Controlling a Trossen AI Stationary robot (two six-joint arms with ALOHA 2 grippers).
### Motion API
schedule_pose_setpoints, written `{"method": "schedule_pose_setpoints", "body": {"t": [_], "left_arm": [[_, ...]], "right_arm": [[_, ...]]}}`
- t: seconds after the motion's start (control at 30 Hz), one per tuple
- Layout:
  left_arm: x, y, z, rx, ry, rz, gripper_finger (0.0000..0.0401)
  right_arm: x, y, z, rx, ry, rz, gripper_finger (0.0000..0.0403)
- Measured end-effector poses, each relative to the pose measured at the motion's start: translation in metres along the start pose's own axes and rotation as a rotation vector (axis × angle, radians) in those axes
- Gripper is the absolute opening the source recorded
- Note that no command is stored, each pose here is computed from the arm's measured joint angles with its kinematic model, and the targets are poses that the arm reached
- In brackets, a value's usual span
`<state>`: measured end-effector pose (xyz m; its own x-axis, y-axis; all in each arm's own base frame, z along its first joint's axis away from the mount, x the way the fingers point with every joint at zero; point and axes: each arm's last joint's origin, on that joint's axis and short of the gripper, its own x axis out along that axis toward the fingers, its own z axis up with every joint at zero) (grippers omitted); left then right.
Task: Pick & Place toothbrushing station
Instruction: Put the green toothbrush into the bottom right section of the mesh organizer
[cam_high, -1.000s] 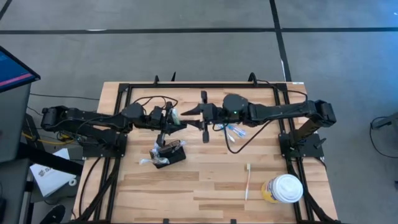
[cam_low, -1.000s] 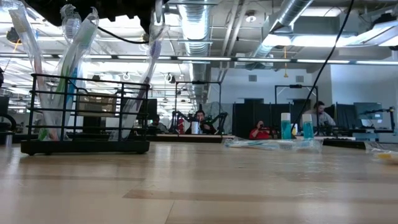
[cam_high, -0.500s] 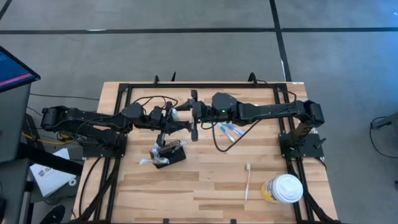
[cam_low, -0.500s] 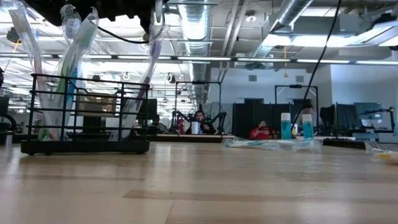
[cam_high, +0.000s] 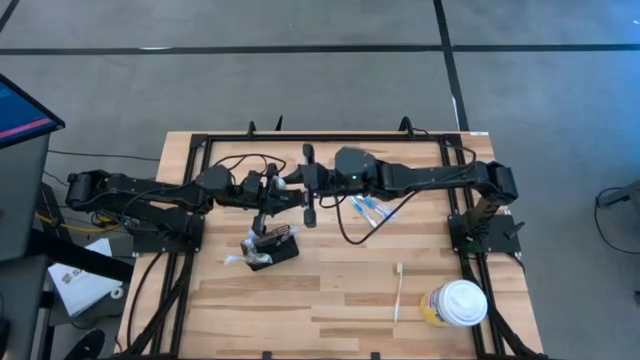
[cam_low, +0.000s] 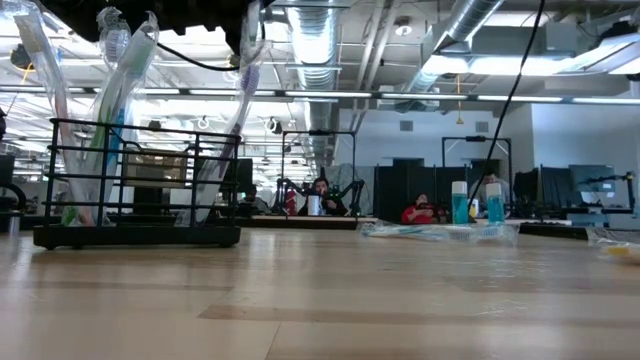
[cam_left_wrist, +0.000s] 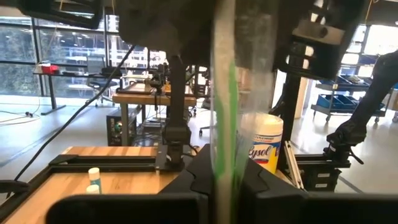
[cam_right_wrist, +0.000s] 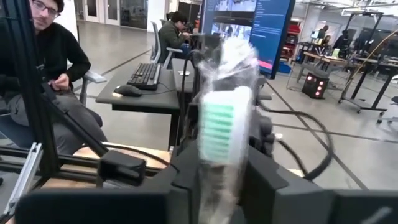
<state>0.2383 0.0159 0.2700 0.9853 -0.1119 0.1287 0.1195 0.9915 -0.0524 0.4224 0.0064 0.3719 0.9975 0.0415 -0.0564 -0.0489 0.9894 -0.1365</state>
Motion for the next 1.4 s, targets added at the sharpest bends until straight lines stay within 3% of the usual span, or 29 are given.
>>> {"method": "schedule_pose_setpoints", "body": {"t": [0.13, 0.37, 0.63, 0.8, 1.17, 1.4], "left_arm": [[0.0, 0.0, 0.0, 0.0, 0.001, -0.001, 0.0025], [0.0, 0.0, -0.001, 0.016, 0.007, 0.002, 0.0011], [-0.007, -0.003, 0.009, 0.026, -0.027, -0.038, 0.0075], [-0.025, -0.009, 0.023, 0.033, -0.005, -0.059, 0.0095], [-0.057, -0.016, 0.035, 0.033, 0.067, -0.052, 0.0095], [-0.064, -0.017, 0.033, 0.023, 0.113, -0.047, 0.0095]], "right_arm": [[0.0, 0.0, -0.002, -0.013, 0.014, 0.003, 0.001], [0.0, -0.001, -0.004, -0.021, 0.042, 0.005, 0.0006], [0.0, 0.002, -0.007, -0.027, 0.064, 0.018, 0.0003], [0.0, 0.01, -0.006, -0.047, 0.063, 0.038, 0.0003], [0.003, 0.016, -0.006, -0.045, 0.043, 0.074, 0.0001], [0.003, 0.026, -0.004, -0.045, 0.016, 0.171, 0.0001]]}}
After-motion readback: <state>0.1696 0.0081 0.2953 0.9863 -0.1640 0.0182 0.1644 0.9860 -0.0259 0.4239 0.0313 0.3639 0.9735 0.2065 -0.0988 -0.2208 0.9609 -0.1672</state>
